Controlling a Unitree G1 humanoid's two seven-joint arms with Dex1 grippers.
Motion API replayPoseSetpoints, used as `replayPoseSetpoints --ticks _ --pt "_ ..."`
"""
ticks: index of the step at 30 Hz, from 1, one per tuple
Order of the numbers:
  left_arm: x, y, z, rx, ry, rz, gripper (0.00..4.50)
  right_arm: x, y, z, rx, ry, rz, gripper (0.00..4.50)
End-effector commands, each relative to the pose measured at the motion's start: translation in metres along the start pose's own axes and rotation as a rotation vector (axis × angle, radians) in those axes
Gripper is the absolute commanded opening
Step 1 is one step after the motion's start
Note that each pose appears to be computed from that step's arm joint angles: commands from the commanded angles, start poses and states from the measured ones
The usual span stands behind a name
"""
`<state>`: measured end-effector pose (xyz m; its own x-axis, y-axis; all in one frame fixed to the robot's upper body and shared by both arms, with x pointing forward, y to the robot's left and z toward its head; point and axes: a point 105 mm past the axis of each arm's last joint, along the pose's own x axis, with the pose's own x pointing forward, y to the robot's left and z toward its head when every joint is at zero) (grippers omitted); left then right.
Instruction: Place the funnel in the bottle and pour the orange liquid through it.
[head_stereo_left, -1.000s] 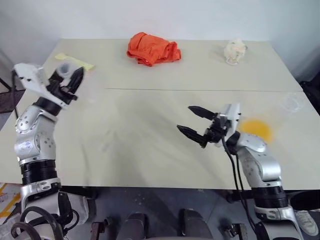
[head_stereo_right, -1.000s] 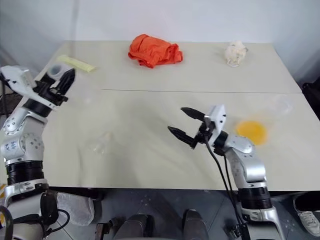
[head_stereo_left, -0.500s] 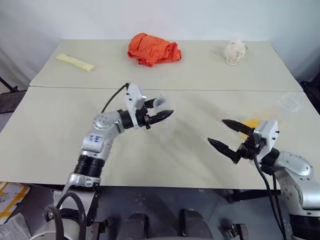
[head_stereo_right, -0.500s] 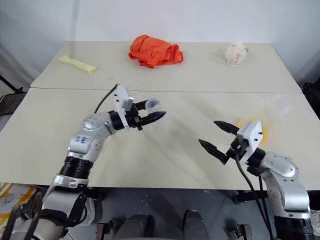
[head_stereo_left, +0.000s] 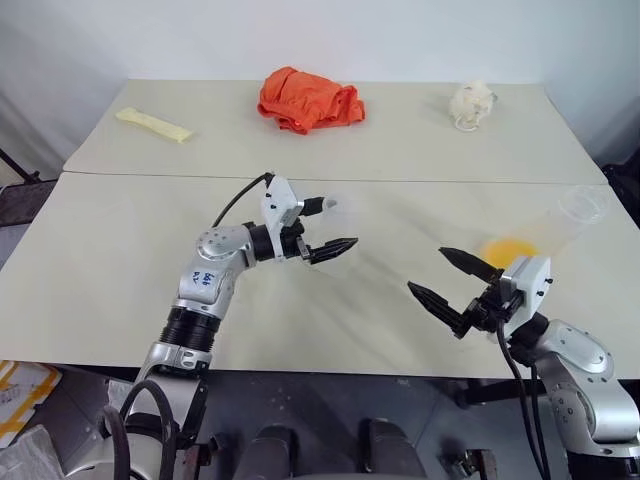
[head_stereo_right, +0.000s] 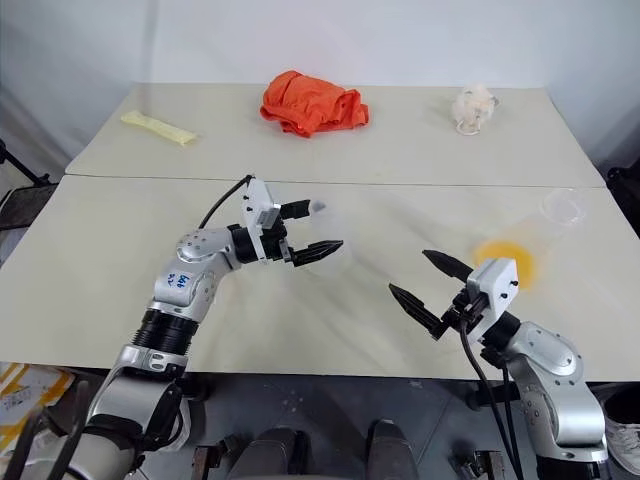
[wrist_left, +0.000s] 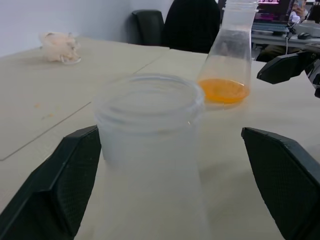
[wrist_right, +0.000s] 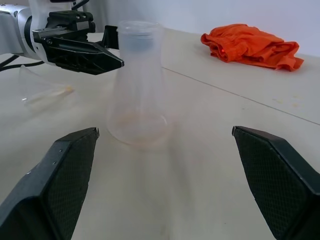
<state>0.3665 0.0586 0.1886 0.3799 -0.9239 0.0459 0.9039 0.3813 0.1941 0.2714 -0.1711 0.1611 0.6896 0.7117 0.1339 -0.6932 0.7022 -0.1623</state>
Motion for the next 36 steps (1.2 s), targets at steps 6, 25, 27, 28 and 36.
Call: replayPoseSetpoints --ticks 6,25,27,28,36 --pt "-0.033 0.016 0.032 0.069 -0.010 0.051 4.48 0.013 0.005 0.017 -0.006 -0.073 0.066 4.50" --pt "-0.244 -0.026 0.003 0.072 0.089 0.648 4.48 0.071 0.037 0.037 -0.075 -0.126 0.500 4.50" --pt "-0.259 -0.040 -0.003 0.037 0.117 0.701 4.48 0.071 0.041 0.038 -0.087 -0.129 0.533 4.50" --pt "-0.267 -0.047 -0.008 0.017 0.130 0.735 4.48 0.071 0.042 0.037 -0.088 -0.123 0.549 4.50" --pt "-0.269 -0.101 -0.035 -0.130 0.194 0.766 4.48 0.072 0.041 0.032 -0.094 -0.093 0.591 4.50"
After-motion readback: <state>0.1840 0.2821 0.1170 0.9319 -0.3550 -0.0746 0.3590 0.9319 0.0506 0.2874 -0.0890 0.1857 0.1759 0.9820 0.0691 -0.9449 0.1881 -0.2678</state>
